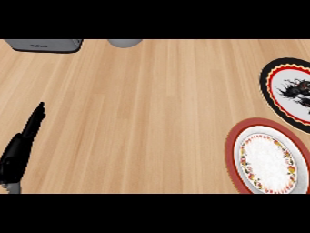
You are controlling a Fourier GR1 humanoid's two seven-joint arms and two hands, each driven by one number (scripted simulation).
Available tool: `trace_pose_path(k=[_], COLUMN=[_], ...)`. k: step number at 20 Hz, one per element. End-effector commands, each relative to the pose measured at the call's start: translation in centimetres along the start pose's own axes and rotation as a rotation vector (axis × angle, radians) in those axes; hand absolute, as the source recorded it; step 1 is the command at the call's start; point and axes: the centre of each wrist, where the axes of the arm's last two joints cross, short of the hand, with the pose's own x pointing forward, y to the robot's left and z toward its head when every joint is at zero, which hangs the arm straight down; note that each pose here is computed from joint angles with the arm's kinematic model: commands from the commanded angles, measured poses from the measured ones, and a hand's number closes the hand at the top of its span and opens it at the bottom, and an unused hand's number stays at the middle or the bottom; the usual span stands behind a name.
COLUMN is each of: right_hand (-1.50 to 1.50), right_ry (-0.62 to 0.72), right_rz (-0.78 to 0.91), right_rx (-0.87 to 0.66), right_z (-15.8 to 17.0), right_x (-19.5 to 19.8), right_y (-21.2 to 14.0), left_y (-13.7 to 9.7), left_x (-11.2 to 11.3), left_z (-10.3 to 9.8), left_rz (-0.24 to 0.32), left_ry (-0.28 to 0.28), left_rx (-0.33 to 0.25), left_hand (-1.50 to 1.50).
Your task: Pick the croissant from the plate and place it in the plate
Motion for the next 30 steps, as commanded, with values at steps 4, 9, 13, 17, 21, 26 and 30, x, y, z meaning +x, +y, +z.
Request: trace_pose_path(k=[4,9,13,17,21,26,30], right_hand=[1.5,1.5,1.5,1.5,1.5,1.5,-1.5], right_ry=[-0.089,-0.06,-0.041,-0.03,-0.01,0.124,0.206], right_rz=[-0.093,-0.152,-0.138,-0.115,-0.124,-0.321,-0.252], right_rx=[0.051,0.116,0.217,0.295,0.345,0.368,0.369], right_z=[-5.0,-8.3,-11.6,-12.3,-12.2,-10.4,-10.8], right_x=[2.0,3.6,6.2,7.3,7.4,6.8,7.3], right_y=[2.3,6.4,10.0,14.8,16.6,20.1,20.8], left_y=[0.1,-0.5,1.2,0.1,-0.2,0.0,0.4], left_x=[0.7,1.0,1.0,0.2,0.2,0.3,-0.7], left_z=[0.0,-0.9,-0.3,0.3,-1.1,-0.2,-0.7], left_rz=[-0.008,-0.002,0.012,0.001,-0.01,-0.01,-0.019], left_ry=[-0.008,-0.004,-0.003,0.011,-0.004,0.006,-0.002], left_rx=[-0.01,-0.017,-0.006,-0.014,-0.008,0.006,0.001], left_hand=[0.0,0.0,0.0,0.0,0.0,0.0,0.0])
